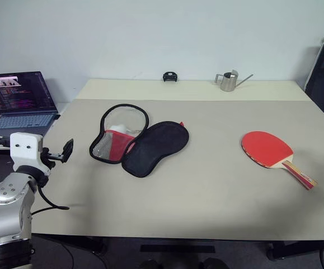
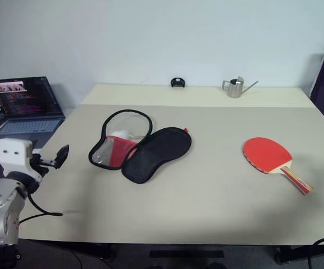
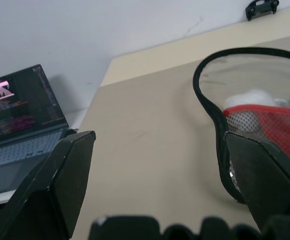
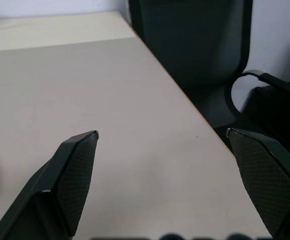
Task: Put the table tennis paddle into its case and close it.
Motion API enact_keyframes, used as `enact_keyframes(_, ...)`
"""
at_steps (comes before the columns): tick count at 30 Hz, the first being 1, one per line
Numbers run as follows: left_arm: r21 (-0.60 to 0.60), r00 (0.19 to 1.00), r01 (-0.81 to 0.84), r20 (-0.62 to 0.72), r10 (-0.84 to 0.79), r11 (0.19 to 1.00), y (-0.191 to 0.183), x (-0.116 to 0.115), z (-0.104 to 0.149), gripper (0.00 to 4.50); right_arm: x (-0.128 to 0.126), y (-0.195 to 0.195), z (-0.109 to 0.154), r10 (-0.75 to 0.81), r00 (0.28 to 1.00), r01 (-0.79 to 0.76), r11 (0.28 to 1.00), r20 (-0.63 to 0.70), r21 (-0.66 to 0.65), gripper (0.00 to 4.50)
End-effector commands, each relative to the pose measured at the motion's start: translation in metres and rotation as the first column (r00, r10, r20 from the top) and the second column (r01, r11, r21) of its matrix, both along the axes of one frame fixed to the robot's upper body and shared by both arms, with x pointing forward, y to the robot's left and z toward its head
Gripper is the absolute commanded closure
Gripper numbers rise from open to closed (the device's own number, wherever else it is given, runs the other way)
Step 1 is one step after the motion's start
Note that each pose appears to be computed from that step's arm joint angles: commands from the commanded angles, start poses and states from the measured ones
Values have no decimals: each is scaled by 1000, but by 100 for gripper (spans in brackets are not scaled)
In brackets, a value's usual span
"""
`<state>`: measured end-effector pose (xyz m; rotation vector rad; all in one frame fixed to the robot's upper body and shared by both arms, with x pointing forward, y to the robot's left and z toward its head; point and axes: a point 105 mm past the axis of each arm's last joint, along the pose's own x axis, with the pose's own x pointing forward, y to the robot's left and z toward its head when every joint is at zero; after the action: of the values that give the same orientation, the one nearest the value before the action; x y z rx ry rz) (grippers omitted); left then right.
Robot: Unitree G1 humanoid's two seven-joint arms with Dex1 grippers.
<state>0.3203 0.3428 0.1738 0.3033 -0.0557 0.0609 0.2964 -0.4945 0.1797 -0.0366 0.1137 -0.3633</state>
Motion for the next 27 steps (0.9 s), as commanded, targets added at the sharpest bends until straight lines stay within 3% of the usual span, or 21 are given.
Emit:
enact_keyframes(1, 16, 1000, 15, 18, -15, 1000, -4, 6, 4, 2, -5, -7, 31, 0, 1000, 2, 997, 30, -81, 0)
enact_keyframes(16, -42, 996, 85, 16, -85, 995, -15, 23, -7, 2, 6, 18, 48, 184, 980, -180, 982, 70, -59, 0)
enact_keyframes(24, -128, 968, 249, 5, -251, 960, -35, 29, -7, 2, 31, 69, 57, 395, 908, -387, 918, 137, -86, 0)
enact_keyframes(27, -172, 929, 357, -38, -369, 918, -47, 27, -15, 2, 32, 101, 61, 508, 848, -500, 861, 151, -88, 0)
